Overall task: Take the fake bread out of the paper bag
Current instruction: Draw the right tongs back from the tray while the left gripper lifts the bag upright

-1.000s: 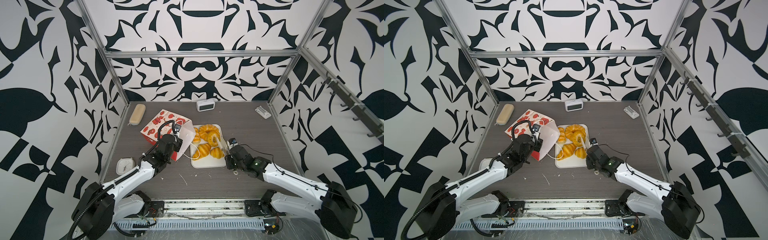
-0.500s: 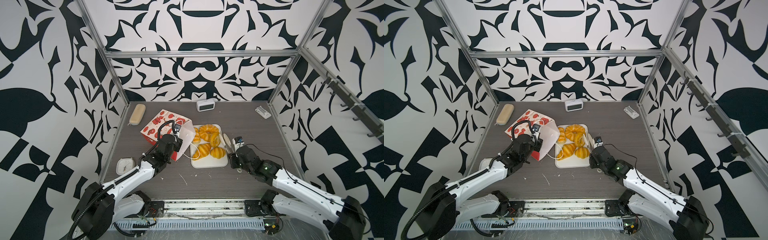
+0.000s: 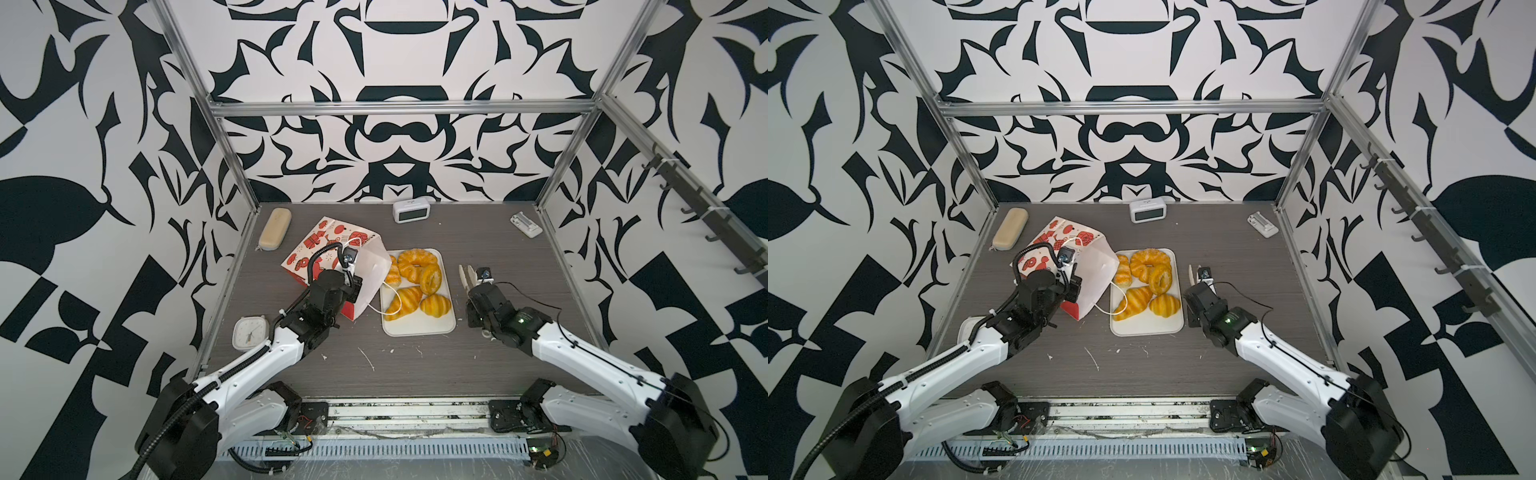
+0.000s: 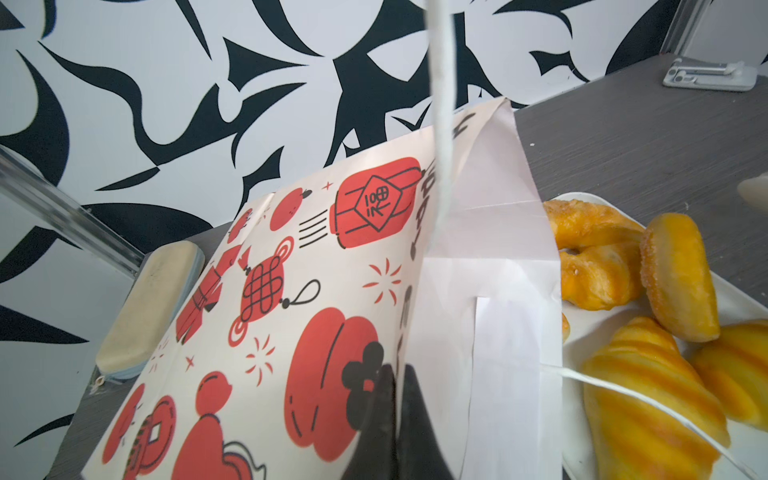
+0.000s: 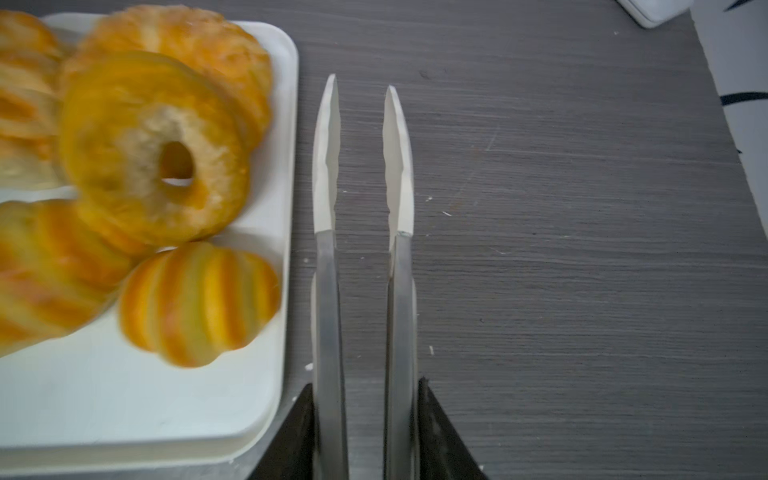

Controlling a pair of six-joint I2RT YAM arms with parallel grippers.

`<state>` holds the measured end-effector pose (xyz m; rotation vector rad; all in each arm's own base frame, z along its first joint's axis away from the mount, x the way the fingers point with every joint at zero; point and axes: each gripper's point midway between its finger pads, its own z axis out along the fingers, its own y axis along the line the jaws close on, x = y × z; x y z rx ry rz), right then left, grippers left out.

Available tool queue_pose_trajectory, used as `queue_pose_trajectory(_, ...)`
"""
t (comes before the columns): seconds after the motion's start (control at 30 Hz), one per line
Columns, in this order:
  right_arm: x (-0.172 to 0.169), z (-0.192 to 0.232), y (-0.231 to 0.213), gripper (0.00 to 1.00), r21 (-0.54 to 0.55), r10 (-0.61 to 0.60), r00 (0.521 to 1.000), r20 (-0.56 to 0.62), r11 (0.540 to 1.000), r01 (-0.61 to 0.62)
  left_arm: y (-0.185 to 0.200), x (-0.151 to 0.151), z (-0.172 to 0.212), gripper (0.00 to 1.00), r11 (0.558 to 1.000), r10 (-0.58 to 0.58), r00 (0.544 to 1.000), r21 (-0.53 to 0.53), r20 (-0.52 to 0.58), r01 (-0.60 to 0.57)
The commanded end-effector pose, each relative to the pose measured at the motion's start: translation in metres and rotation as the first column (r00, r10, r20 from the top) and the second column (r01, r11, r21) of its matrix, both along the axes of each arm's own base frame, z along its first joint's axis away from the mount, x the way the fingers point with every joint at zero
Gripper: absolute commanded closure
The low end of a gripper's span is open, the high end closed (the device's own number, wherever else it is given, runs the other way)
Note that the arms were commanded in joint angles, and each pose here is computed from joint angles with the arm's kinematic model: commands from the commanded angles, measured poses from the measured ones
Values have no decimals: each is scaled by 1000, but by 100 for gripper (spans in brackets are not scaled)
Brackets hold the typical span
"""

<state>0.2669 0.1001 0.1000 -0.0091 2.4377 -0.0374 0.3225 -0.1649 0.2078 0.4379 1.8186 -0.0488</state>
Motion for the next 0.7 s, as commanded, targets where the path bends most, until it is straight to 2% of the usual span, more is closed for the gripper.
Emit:
queue_pose_trajectory(0.0, 27, 10, -10, 61, 19, -65, 998, 12, 998, 65, 6, -4, 15, 100, 999, 22, 999, -48, 32, -21)
queue_pose_trajectory(0.2, 57, -13, -27, 56, -9, -104, 991, -89, 995, 103, 13, -10, 39, 100, 996, 44, 998, -77, 42, -41)
queue_pose_trajectory(0.43, 66, -33, -41, 38, -24, -154, 976, -157, 988, 152, 15, -12, 64, 100, 987, 72, 997, -145, -26, -75)
queue_pose_trajectory(0.67, 58, -21, -56, 25, -40, -213, 973, -90, 977, 210, 9, -19, 90, 100, 945, 63, 991, -312, -115, -97)
